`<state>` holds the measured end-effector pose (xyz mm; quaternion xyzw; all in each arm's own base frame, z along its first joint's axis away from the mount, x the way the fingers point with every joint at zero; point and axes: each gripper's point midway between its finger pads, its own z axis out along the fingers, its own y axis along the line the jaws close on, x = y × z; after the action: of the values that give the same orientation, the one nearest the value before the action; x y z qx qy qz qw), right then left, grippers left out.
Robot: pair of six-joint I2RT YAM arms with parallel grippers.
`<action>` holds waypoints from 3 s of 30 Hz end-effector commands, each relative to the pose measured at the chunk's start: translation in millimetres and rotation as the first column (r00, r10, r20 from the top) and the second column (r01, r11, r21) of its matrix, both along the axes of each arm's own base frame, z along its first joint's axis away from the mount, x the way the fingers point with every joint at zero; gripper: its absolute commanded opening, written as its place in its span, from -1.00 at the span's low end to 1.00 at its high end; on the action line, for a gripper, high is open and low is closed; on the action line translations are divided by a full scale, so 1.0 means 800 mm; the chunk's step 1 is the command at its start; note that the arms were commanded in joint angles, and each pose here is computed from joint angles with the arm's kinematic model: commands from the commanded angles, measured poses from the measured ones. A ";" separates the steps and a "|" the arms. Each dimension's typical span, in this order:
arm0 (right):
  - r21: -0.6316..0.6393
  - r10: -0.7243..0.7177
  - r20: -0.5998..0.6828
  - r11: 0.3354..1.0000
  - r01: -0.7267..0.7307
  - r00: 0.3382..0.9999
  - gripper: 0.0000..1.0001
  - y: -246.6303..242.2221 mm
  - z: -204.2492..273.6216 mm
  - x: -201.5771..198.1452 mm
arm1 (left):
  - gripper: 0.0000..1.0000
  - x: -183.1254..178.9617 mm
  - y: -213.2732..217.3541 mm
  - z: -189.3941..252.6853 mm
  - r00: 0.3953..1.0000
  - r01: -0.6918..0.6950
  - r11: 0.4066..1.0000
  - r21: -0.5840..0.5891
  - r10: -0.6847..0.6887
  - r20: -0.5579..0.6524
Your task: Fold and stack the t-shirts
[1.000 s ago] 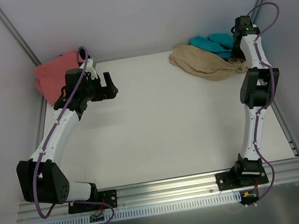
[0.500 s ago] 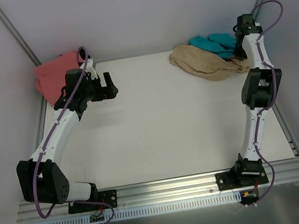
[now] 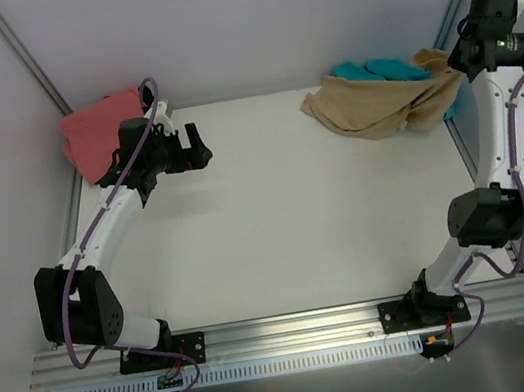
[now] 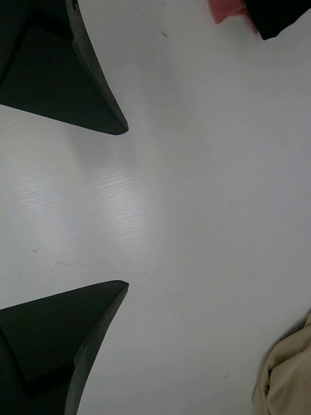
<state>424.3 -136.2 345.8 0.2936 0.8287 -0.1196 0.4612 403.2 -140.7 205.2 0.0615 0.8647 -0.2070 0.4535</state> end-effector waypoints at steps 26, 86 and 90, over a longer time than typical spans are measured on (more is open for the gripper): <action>0.186 0.089 -0.108 0.980 -0.068 0.990 -0.99 0.111 -0.025 -0.331 | 0.97 -0.034 -0.027 0.031 0.992 0.098 0.991 -0.088 -0.091 0.090; 0.382 0.069 -0.275 0.923 0.043 0.959 0.46 0.048 -0.290 0.100 | 0.98 -0.011 -0.103 0.027 0.968 0.186 0.957 -0.225 -0.218 -0.125; 0.383 0.065 -0.308 0.922 0.062 0.949 0.32 0.047 -0.300 0.097 | 0.97 -0.001 -0.103 0.021 0.966 0.185 0.962 -0.201 -0.216 -0.144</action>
<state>507.7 -96.9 101.3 0.3532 0.8962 0.0173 0.2678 393.2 -224.4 211.7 0.0784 0.8662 -0.3499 0.3481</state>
